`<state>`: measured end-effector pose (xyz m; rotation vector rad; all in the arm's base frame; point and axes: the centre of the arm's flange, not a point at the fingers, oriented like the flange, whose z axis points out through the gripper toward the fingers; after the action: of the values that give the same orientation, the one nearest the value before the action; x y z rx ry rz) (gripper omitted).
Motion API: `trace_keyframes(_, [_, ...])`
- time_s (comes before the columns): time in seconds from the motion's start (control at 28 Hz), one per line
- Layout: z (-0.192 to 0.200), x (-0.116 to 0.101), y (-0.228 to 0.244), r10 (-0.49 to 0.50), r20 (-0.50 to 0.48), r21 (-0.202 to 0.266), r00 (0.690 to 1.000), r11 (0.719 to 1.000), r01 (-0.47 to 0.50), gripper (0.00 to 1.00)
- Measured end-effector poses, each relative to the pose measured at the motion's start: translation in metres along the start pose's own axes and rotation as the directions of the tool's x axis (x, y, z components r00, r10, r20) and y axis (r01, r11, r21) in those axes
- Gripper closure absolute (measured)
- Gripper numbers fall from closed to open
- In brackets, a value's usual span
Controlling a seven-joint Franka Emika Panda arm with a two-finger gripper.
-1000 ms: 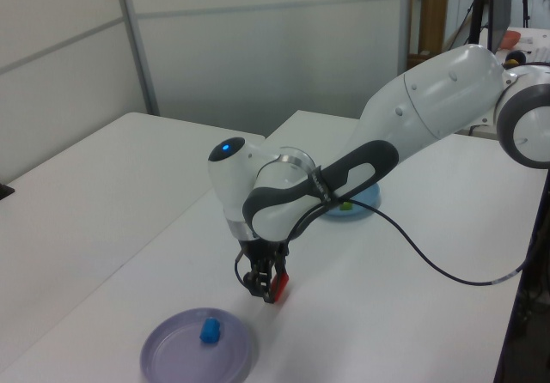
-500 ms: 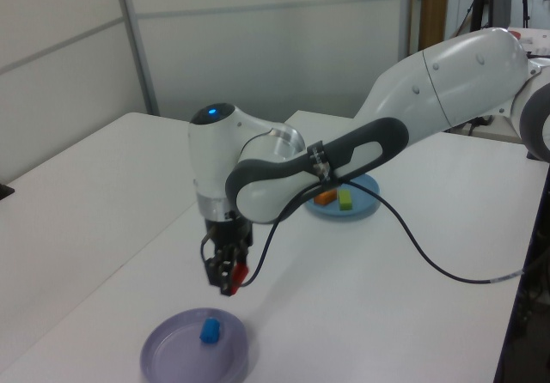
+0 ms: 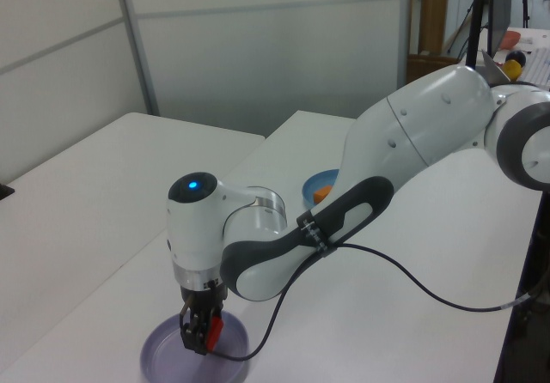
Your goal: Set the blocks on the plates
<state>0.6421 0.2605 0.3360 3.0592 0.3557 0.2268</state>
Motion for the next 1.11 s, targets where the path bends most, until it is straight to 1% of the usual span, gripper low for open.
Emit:
trace_keyframes(0.29, [0.002,-0.001,0.001,-0.005,0.002,-0.007,1.0,1.0,0.005,0.33])
trace_keyframes(0.39, [0.003,-0.001,0.001,-0.005,0.002,-0.007,1.0,1.0,0.005,0.25])
trace_keyframes(0.46, [0.003,-0.001,0.001,-0.005,0.002,-0.007,1.0,1.0,0.005,0.16])
trace_keyframes(0.64, [0.0,0.0,0.003,0.002,0.004,-0.012,1.0,1.0,-0.002,0.0])
trace_keyframes(0.75, [-0.004,0.0,0.006,0.013,0.002,-0.017,1.0,1.0,-0.013,0.0])
trace_keyframes(0.82, [-0.01,0.001,0.012,0.028,0.007,-0.029,1.0,0.999,-0.028,0.0])
trace_keyframes(0.93, [-0.026,0.001,0.031,0.062,0.021,-0.062,0.998,0.996,-0.061,0.0])
trace_keyframes(1.11, [-0.066,0.0,0.081,0.149,0.036,-0.118,0.988,0.983,-0.143,0.0])
